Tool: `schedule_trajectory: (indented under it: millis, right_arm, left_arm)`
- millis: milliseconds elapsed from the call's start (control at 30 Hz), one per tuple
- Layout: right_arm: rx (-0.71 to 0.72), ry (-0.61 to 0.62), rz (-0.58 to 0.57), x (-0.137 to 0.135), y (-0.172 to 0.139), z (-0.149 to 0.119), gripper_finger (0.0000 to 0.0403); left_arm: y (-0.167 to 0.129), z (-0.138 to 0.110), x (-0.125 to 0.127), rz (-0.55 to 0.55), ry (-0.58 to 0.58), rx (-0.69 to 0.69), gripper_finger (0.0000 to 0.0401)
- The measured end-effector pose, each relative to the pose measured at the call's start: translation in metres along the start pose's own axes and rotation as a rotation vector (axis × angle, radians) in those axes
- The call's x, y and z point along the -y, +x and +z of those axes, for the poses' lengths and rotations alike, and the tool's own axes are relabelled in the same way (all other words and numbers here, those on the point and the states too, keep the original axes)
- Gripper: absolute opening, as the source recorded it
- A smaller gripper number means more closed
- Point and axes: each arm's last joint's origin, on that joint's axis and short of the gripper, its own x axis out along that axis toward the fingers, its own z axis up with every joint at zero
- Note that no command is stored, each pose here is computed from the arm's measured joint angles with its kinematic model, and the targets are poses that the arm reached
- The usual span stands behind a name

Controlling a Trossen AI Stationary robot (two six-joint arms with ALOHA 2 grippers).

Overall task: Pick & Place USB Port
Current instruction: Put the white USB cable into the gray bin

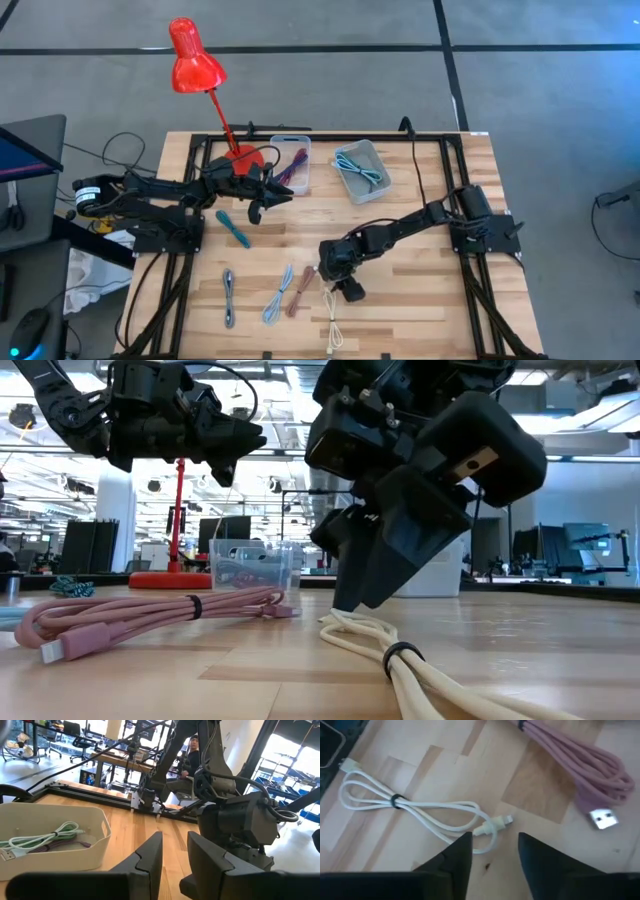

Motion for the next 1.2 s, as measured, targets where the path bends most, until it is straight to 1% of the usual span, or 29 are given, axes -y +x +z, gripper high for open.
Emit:
schedule_trajectory:
  millis: [133,267,967,1200]
  right_arm:
    - [0.000,-0.001,0.003,-0.001,0.000,0.000,0.0109]
    - [0.002,-0.002,0.003,-0.001,0.000,0.000,0.0095]
    - [0.016,-0.006,0.002,-0.001,0.000,0.002,0.0093]
    - [0.008,-0.002,0.000,0.001,0.004,-0.009,0.0093]
  left_arm:
    - [0.000,0.000,0.000,0.000,0.001,0.000,0.0090]
    - [0.000,0.000,0.000,0.000,0.001,0.000,0.0090]
    - [0.000,0.000,0.000,0.000,0.002,0.000,0.0090]
    - [0.000,0.000,0.000,0.000,0.002,0.000,0.0090]
